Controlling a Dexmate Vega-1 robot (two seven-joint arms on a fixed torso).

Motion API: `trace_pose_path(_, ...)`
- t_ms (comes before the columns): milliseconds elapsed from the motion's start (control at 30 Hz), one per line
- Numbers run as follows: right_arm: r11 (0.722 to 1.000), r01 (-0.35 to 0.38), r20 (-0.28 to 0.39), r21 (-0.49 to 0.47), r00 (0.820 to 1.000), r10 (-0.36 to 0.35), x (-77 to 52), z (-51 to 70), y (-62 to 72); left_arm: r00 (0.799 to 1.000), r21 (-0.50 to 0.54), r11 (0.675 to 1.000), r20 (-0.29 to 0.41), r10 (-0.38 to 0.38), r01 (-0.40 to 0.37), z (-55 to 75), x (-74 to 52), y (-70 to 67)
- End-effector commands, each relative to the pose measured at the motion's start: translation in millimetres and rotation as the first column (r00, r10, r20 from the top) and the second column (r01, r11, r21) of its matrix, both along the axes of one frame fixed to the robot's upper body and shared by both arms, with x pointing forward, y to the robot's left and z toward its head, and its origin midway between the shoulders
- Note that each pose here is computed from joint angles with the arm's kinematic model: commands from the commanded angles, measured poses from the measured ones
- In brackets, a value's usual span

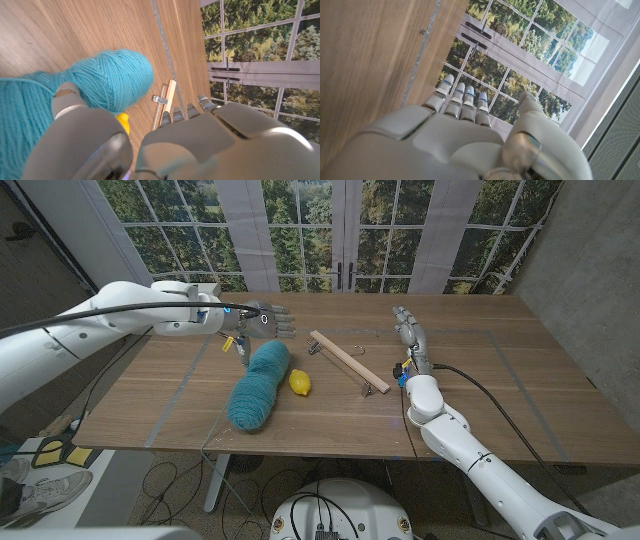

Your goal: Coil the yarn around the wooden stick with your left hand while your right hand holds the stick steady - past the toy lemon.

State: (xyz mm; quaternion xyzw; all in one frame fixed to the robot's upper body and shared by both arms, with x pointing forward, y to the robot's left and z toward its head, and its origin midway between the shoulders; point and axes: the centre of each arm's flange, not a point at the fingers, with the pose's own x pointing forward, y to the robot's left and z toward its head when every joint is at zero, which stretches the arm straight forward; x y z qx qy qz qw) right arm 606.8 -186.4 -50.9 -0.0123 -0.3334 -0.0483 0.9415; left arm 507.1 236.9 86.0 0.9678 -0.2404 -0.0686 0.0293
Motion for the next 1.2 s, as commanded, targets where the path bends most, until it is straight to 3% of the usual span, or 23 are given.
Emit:
trace_pose_path(33,1.000,0.012,0.007,0.029,1.000,-0.013,2.6,-0.5,10.9,1.000,0.118,0.993,-0.009,-0.005,0.006,-14.5,5.0,22.9)
trace_pose_path(100,0.999,0.013,0.008,0.038,1.000,-0.013,2.8,-0.4,11.8,0.999,0.161,0.987,0.025,0.026,-0.029,-17.3,6.4,22.8)
trace_pose_path(167,0.999,0.014,0.008,0.043,1.000,-0.014,3.7,-1.0,12.7,1.000,0.135,0.991,0.007,-0.003,0.002,-16.4,6.6,26.7)
trace_pose_path(300,0.999,0.010,0.003,0.044,1.000,-0.010,6.8,-2.7,14.4,0.998,0.167,0.986,0.050,-0.030,0.021,-22.8,10.1,28.2)
trace_pose_path(367,0.999,0.004,0.005,0.042,1.000,-0.004,8.1,-2.9,15.3,0.996,0.144,0.987,0.040,-0.081,0.075,-20.0,13.9,31.4)
trace_pose_path(400,0.999,0.003,0.007,0.042,1.000,-0.004,8.5,-2.9,15.6,0.995,0.076,0.992,-0.006,-0.097,0.097,-17.7,16.6,30.8)
trace_pose_path(500,0.999,-0.001,0.012,0.038,1.000,0.000,8.7,-2.3,15.9,0.991,0.095,0.986,-0.015,-0.136,0.137,-23.3,21.5,24.1)
trace_pose_path(567,0.999,0.000,0.015,0.037,1.000,-0.001,8.0,-1.6,15.2,0.993,0.101,0.988,-0.042,-0.115,0.118,-25.8,23.3,20.4)
trace_pose_path(633,0.999,0.007,0.018,0.040,1.000,-0.007,6.2,-1.9,13.6,0.989,0.118,0.982,-0.038,-0.140,0.144,-26.2,23.9,22.5)
trace_pose_path(667,0.999,0.009,0.019,0.042,1.000,-0.010,5.2,-2.6,12.6,0.994,0.126,0.986,-0.029,-0.108,0.111,-26.9,27.2,21.5)
trace_pose_path(733,0.999,0.014,0.017,0.047,1.000,-0.015,3.3,-4.4,10.2,0.991,0.137,0.982,-0.026,-0.131,0.133,-27.6,29.6,23.1)
trace_pose_path(767,0.999,0.016,0.016,0.049,1.000,-0.017,2.4,-5.7,8.9,0.994,0.140,0.984,-0.033,-0.103,0.107,-28.4,31.9,21.0)
trace_pose_path(800,0.998,0.019,0.014,0.052,1.000,-0.019,1.5,-7.0,7.7,0.991,0.153,0.980,-0.039,-0.125,0.130,-30.4,32.1,22.8)
trace_pose_path(933,0.997,0.025,0.012,0.068,1.000,-0.026,-0.7,-11.9,2.5,0.996,0.241,0.967,-0.023,-0.080,0.084,-35.1,33.8,24.0)
trace_pose_path(1033,0.997,0.026,0.013,0.078,1.000,-0.027,-1.0,-14.1,-0.3,0.997,0.230,0.970,-0.015,-0.071,0.072,-36.0,36.5,25.4)
trace_pose_path(1067,0.997,0.026,0.013,0.079,1.000,-0.027,-0.8,-14.5,-0.9,0.996,0.207,0.975,-0.051,-0.069,0.078,-35.7,38.6,26.5)
trace_pose_path(1200,0.997,0.022,0.016,0.077,1.000,-0.024,0.3,-14.5,-1.6,0.993,0.189,0.976,-0.078,-0.091,0.105,-41.9,46.4,26.4)
